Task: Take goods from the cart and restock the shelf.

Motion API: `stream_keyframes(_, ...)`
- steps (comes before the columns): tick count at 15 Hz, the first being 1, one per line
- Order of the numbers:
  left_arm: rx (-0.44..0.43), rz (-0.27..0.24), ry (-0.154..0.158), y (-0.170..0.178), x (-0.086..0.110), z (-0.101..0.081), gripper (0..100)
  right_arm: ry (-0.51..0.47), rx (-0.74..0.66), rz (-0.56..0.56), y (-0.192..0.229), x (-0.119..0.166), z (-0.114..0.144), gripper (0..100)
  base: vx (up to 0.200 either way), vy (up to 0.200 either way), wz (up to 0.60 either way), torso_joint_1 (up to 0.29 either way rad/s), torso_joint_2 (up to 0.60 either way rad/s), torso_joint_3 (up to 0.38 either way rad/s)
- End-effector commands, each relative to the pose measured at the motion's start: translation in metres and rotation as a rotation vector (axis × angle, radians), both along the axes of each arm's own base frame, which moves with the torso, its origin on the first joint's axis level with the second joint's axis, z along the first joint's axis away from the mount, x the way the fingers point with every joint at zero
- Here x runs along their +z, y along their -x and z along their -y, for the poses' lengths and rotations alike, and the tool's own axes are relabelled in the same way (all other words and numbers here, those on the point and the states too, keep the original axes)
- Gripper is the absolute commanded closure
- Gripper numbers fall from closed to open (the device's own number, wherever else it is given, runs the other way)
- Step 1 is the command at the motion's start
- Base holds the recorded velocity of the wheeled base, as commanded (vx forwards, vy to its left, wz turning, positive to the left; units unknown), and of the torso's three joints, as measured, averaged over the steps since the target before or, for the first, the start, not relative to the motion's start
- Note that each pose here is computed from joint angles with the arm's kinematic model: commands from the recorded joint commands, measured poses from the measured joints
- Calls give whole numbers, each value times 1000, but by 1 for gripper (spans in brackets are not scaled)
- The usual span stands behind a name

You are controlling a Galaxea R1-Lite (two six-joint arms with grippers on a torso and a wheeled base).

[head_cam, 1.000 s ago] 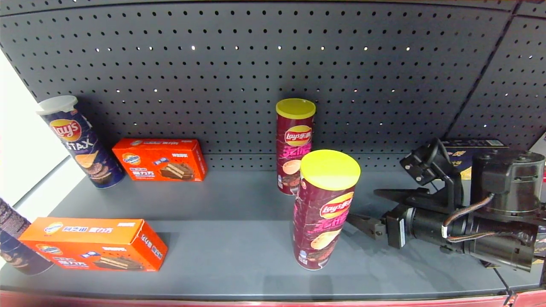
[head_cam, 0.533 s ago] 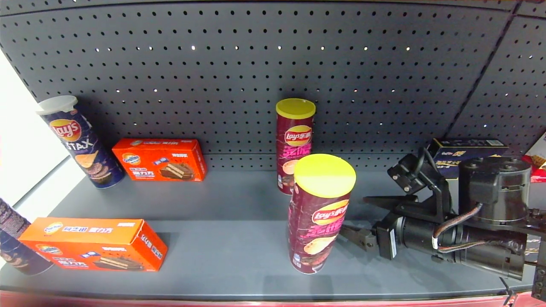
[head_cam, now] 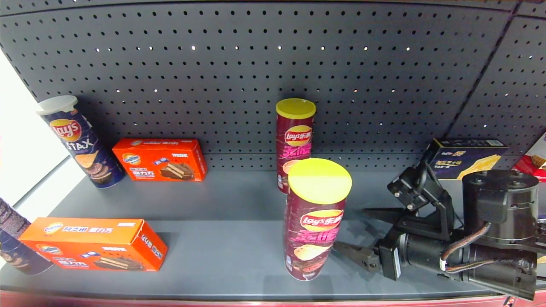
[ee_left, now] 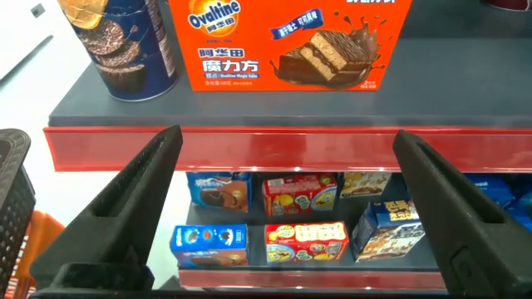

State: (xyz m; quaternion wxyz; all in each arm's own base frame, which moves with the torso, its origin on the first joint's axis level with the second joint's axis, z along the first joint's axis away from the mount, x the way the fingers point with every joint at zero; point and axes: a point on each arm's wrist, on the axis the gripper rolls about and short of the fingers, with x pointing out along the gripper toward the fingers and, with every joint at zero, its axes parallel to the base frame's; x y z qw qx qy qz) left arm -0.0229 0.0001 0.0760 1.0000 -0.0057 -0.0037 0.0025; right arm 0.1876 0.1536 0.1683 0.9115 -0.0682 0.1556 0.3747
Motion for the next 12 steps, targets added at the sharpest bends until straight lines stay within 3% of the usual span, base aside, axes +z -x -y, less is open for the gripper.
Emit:
stream_keyframes(1, 1, -1, 1, 0, 0, 0, 0, -7, 2, 7, 5, 2, 4, 0, 0, 0, 0, 0, 0, 0)
stream_keyframes(12, 1, -1, 1, 0, 0, 0, 0, -12, 19, 15, 3, 5, -3, 0, 0, 0, 0, 0, 0, 0)
